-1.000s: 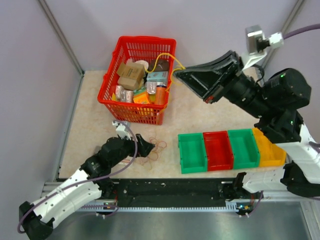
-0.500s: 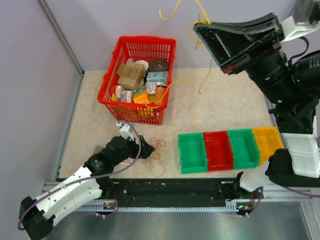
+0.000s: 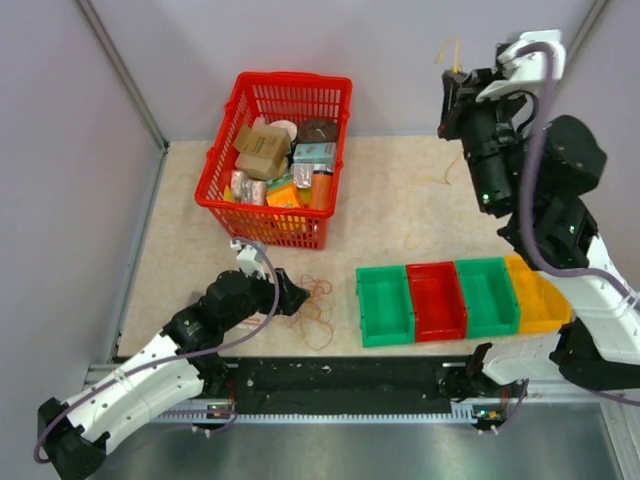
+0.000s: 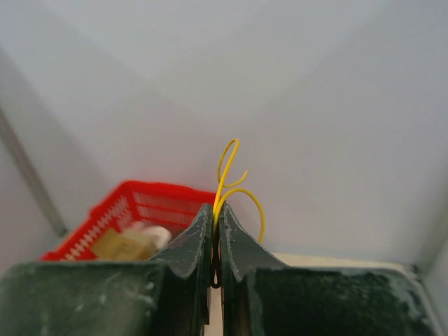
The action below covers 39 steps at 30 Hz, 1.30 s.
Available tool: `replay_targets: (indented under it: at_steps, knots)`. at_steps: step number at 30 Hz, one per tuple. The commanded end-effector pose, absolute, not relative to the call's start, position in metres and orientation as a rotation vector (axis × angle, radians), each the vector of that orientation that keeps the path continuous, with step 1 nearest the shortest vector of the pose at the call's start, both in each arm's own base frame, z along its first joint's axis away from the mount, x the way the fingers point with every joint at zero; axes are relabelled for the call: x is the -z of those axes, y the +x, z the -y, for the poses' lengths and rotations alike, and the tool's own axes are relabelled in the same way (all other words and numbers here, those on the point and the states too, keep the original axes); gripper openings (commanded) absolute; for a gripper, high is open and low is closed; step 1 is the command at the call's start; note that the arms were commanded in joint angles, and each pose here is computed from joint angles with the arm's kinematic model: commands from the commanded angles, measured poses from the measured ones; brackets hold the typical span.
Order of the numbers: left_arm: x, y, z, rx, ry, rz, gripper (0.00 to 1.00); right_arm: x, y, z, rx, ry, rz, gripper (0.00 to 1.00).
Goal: Untangle the cables
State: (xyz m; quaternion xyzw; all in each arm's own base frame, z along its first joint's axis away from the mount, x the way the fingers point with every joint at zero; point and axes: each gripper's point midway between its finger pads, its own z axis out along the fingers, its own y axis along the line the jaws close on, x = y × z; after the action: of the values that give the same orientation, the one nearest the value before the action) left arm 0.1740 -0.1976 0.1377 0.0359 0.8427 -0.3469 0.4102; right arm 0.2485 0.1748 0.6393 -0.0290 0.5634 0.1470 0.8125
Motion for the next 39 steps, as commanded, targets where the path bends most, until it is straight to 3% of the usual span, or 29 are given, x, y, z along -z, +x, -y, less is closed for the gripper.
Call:
replay_targets:
  at_steps: [1, 8, 22, 39]
  knots:
    - [-0.16, 0.178, 0.202, 0.893, 0.118, -2.07, 0.86, -0.601, 0.254, -0.084, 0.062, 0.095, -1.33, 0.0]
    - [-0.166, 0.176, 0.209, 0.925, 0.14, -2.095, 0.89, -0.501, 0.256, -0.024, 0.363, 0.21, -1.523, 0.0]
    - [-0.169, 0.176, 0.212, 0.922, 0.142, -2.125, 0.89, -0.464, 0.212, 0.078, 0.763, 0.454, -1.568, 0.0]
    - [-0.18, 0.175, 0.214, 0.916, 0.19, -2.133, 0.9, -0.387, 0.237, 0.116, 0.725, 0.657, -1.743, 0.0]
